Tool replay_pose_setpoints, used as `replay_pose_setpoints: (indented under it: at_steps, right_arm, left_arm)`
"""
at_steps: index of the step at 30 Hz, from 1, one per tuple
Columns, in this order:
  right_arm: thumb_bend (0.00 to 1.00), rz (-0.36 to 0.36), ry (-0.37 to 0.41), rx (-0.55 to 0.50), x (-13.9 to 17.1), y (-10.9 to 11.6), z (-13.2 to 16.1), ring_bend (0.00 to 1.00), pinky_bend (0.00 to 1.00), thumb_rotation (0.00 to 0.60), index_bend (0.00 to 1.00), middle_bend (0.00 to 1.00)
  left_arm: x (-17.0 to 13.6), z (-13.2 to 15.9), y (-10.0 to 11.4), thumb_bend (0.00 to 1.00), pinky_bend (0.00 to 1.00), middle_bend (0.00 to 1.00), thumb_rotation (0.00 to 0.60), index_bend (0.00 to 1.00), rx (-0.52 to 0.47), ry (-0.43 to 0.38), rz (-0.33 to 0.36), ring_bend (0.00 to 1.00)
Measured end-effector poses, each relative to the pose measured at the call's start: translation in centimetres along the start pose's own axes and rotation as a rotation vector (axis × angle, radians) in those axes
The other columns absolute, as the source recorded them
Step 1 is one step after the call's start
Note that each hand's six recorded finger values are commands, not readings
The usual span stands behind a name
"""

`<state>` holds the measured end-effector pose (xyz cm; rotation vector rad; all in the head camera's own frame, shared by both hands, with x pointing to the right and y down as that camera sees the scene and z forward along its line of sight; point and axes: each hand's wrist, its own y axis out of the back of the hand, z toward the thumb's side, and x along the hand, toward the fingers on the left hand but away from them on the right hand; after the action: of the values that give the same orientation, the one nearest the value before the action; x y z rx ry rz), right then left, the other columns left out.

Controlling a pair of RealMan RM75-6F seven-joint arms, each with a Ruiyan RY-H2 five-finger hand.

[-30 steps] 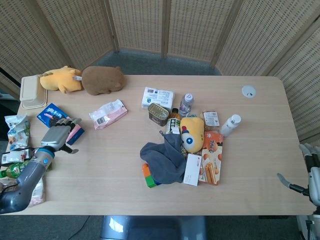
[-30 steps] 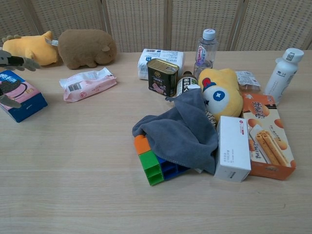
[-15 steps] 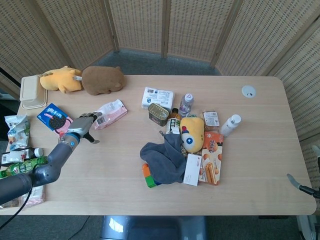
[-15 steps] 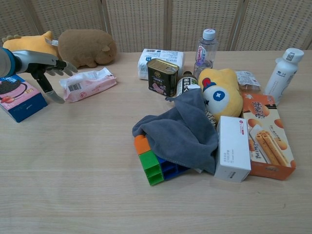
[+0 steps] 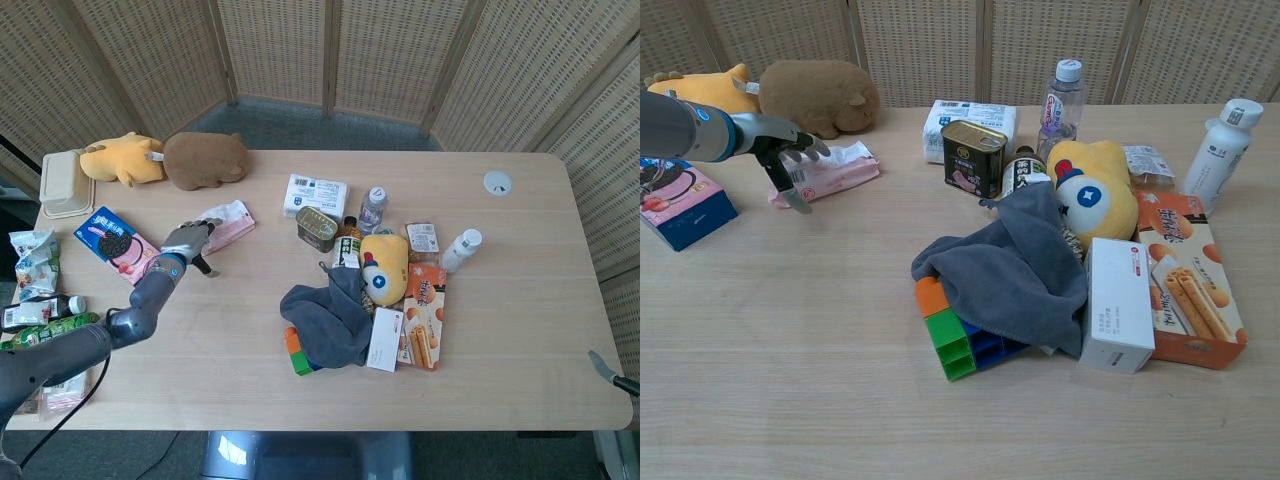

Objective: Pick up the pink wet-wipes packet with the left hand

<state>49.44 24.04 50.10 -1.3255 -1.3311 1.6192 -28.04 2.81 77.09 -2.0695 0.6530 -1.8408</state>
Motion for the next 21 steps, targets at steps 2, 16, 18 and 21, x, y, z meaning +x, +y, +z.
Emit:
replay_pose_setpoints:
  at_steps: [2, 16, 18, 21]
  right_arm:
    - [0.2, -0.006, 0.003, 0.001, 0.0, 0.2, 0.1, 0.0, 0.0, 0.35, 0.0, 0.0]
    - [0.2, -0.021, 0.036, -0.008, -0.4, 0.5, 1.0, 0.0, 0.0, 0.348, 0.0, 0.0]
    - [0.2, -0.023, 0.039, -0.01, -0.4, 0.5, 1.1, 0.0, 0.0, 0.348, 0.0, 0.0]
    - [0.2, -0.021, 0.042, -0.014, -0.5, 0.4, 1.1, 0.0, 0.0, 0.347, 0.0, 0.0]
  left_arm:
    - [0.1, 0.2, -0.3, 0.21, 0.0, 0.0, 0.598, 0.0, 0.002, -0.002, -0.013, 0.0]
    - [-4.4, 1.3, -2.4, 0.21, 0.0, 0.0, 0.569, 0.0, 0.095, -0.112, -0.163, 0.0]
    - [-5.7, 1.3, -2.6, 0.21, 0.0, 0.0, 0.569, 0.0, 0.106, -0.136, -0.181, 0.0]
    - [-7.4, 1.3, -2.4, 0.21, 0.0, 0.0, 0.568, 0.0, 0.121, -0.166, -0.173, 0.0]
